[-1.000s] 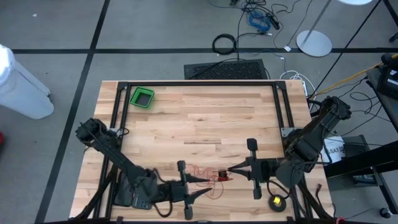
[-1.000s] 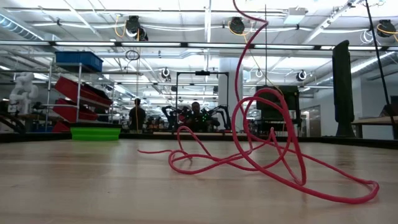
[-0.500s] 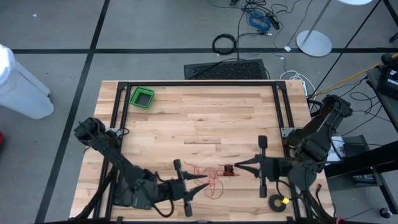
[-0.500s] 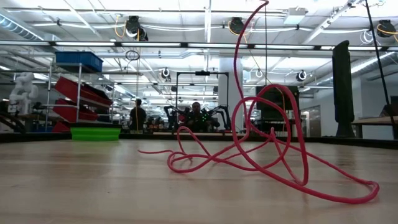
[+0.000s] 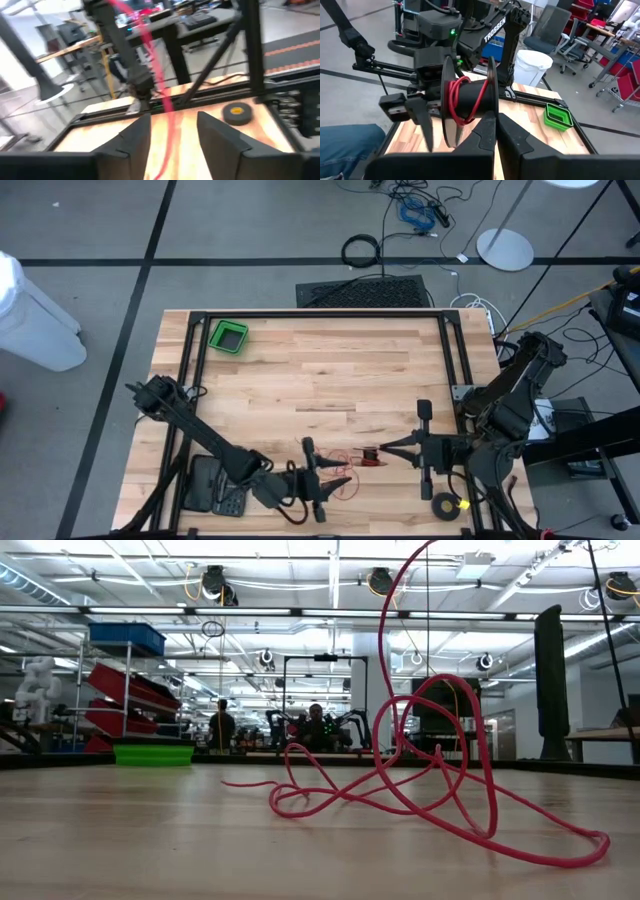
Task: Coil cords
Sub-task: Coil the red wire into the spool
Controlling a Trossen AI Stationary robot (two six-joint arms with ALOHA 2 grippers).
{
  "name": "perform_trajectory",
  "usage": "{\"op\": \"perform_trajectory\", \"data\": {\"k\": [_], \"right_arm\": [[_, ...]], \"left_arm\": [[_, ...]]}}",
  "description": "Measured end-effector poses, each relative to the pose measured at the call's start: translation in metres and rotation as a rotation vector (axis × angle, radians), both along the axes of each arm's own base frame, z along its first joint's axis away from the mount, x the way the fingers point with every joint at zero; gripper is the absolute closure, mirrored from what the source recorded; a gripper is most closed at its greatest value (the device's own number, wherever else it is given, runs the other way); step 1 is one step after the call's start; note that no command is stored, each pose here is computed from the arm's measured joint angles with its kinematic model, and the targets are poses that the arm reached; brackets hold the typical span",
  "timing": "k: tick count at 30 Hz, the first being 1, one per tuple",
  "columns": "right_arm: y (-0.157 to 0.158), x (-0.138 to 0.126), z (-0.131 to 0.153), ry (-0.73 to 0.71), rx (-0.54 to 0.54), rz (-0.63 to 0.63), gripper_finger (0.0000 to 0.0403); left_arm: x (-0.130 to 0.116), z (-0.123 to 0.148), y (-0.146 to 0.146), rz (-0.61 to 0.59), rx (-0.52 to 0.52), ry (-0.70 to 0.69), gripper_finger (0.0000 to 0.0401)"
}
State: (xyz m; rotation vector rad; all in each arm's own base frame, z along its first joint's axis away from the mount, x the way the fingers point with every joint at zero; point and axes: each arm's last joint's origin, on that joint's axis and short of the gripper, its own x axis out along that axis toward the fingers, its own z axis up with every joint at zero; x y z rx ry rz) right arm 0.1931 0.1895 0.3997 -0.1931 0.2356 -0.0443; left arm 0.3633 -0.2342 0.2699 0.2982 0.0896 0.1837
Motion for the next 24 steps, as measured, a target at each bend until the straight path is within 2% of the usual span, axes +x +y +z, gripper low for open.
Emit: {"op": "perform_trajectory", "data": {"k": [5, 9, 17, 24], "right_arm": [[0.000, 0.000, 0.000, 0.004, -0.009, 0.002, 0.0403], [0.000, 0.000, 0.000, 0.004, -0.011, 0.002, 0.0403], [0.000, 0.000, 0.000, 0.004, -0.011, 0.003, 0.0403], [0.000, 0.000, -0.001, 0.010, -0.018, 0.002, 0.0403]], "left_arm": [[-0.001, 0.001, 0.001, 0.087, 0.004, -0.008, 0.0183], [-0.003, 0.001, -0.001, 0.092, 0.008, -0.007, 0.0174], [-0.009, 0.000, -0.008, 0.097, 0.008, -0.009, 0.0176], [-0.014, 0.005, -0.012, 0.100, -0.003, -0.017, 0.0219]]}}
